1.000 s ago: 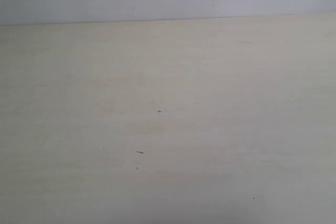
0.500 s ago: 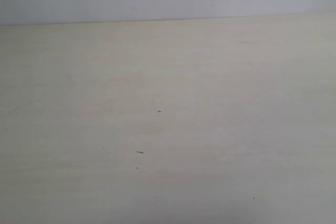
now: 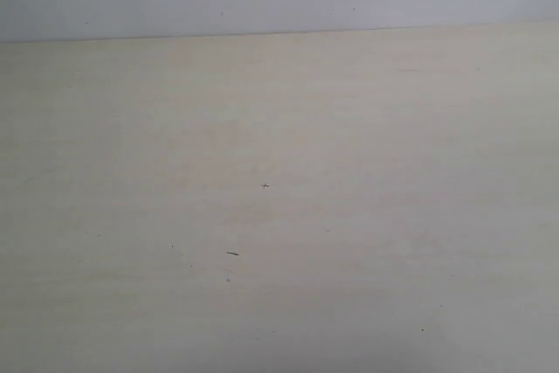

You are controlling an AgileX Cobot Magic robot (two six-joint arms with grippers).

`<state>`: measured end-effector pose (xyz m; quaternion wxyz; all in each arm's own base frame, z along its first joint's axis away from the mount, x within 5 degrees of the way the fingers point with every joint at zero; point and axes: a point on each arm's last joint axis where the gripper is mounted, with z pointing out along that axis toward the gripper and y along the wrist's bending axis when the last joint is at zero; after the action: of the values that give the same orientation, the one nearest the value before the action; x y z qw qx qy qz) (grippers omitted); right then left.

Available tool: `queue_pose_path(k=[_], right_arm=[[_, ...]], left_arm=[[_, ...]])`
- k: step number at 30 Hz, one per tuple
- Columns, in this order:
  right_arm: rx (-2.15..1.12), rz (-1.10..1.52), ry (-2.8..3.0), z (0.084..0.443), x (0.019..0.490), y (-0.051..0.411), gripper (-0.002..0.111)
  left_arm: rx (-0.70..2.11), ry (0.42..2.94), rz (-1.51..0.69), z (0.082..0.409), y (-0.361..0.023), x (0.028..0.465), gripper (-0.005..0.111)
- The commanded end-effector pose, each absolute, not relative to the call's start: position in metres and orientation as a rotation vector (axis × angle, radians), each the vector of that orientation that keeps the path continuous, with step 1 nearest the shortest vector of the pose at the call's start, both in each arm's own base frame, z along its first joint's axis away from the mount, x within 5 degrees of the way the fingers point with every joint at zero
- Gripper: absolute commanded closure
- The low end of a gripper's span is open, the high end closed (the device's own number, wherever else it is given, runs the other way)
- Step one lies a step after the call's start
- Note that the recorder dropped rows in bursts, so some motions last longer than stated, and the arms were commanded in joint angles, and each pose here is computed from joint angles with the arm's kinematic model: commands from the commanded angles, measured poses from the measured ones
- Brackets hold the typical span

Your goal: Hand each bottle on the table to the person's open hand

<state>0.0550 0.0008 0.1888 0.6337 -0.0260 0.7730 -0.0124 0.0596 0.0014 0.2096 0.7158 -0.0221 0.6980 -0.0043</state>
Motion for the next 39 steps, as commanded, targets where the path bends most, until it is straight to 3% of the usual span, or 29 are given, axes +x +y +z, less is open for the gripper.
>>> queue_pose_path(k=[1, 9, 13, 39], right_arm=[[-0.057, -0.037, 1.766, 0.188, 0.055, 0.0, 0.108], [-0.057, -0.037, 1.766, 0.188, 0.055, 0.0, 0.108], [-0.057, -0.037, 1.766, 0.188, 0.055, 0.0, 0.108], [-0.057, -0.037, 1.766, 0.188, 0.055, 0.0, 0.108]], left_arm=[[-0.051, 1.558, -0.014, 0.206, 0.001, 0.056, 0.107], [-0.048, 1.668, -0.023, 0.196, 0.0, 0.056, 0.107], [-0.042, 1.84, -0.037, 0.181, -0.001, 0.053, 0.107], [-0.059, 1.837, -0.062, 0.181, -0.002, 0.053, 0.107]])
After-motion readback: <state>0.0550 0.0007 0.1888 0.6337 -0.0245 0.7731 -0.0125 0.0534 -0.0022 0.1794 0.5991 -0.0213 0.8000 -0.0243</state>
